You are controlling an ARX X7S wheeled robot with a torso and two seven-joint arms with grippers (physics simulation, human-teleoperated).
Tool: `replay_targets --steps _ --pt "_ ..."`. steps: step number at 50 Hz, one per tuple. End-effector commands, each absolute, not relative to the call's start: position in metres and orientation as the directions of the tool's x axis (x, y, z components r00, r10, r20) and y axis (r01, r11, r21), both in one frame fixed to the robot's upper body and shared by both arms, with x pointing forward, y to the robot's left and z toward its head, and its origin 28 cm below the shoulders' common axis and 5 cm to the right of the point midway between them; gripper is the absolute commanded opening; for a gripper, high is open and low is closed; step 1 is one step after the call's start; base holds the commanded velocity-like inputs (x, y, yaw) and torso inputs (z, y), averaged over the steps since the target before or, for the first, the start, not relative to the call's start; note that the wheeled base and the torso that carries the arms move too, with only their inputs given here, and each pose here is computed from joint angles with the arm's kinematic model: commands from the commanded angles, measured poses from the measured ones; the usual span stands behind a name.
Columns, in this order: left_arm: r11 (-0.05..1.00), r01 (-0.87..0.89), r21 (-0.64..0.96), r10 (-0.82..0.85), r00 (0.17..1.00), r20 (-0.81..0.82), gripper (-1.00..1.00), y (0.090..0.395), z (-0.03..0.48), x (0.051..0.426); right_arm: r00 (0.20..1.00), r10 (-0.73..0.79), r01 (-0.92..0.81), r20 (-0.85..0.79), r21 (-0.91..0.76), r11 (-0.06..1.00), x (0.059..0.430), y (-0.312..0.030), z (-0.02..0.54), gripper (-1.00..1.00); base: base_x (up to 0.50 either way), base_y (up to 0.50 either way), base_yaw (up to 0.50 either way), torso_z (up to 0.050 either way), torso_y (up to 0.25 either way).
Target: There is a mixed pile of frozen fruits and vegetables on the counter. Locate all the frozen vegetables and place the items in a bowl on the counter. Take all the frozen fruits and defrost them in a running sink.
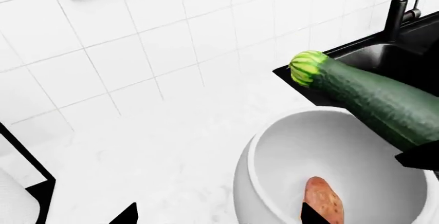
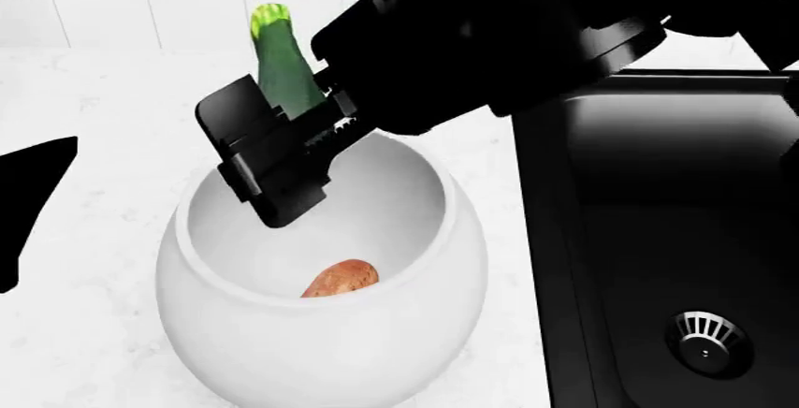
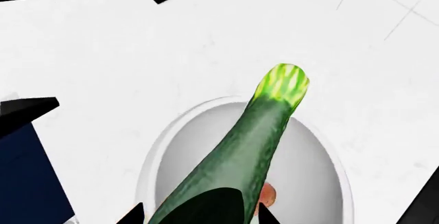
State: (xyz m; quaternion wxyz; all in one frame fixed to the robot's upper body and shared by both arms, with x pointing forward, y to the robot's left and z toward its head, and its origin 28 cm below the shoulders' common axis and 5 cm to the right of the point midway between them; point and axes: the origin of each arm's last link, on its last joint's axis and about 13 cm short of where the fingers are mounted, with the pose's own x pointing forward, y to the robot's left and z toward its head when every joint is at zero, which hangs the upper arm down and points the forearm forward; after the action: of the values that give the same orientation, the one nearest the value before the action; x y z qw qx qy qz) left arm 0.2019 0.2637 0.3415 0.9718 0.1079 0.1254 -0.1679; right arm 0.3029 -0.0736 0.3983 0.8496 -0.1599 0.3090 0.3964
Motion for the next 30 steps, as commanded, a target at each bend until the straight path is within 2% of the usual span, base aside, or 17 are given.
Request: replay_targets --steps 1,30 --pt "0.924 0.325 0.202 -0.269 0.927 -0.26 1.0 0.269 0.347 0.196 0.446 0.582 -0.781 -0.68 0.023 0.625 0.301 -0.071 0.392 -1.0 0.0 0.0 0.0 0.0 0.0" --pt "0.923 0.335 0.188 -0.279 0.921 -0.271 1.0 0.267 0.338 0.201 0.401 0.549 -0.76 -0.733 0.069 0.646 0.305 -0.071 0.369 -1.0 0.0 0.0 0.0 0.0 0.0"
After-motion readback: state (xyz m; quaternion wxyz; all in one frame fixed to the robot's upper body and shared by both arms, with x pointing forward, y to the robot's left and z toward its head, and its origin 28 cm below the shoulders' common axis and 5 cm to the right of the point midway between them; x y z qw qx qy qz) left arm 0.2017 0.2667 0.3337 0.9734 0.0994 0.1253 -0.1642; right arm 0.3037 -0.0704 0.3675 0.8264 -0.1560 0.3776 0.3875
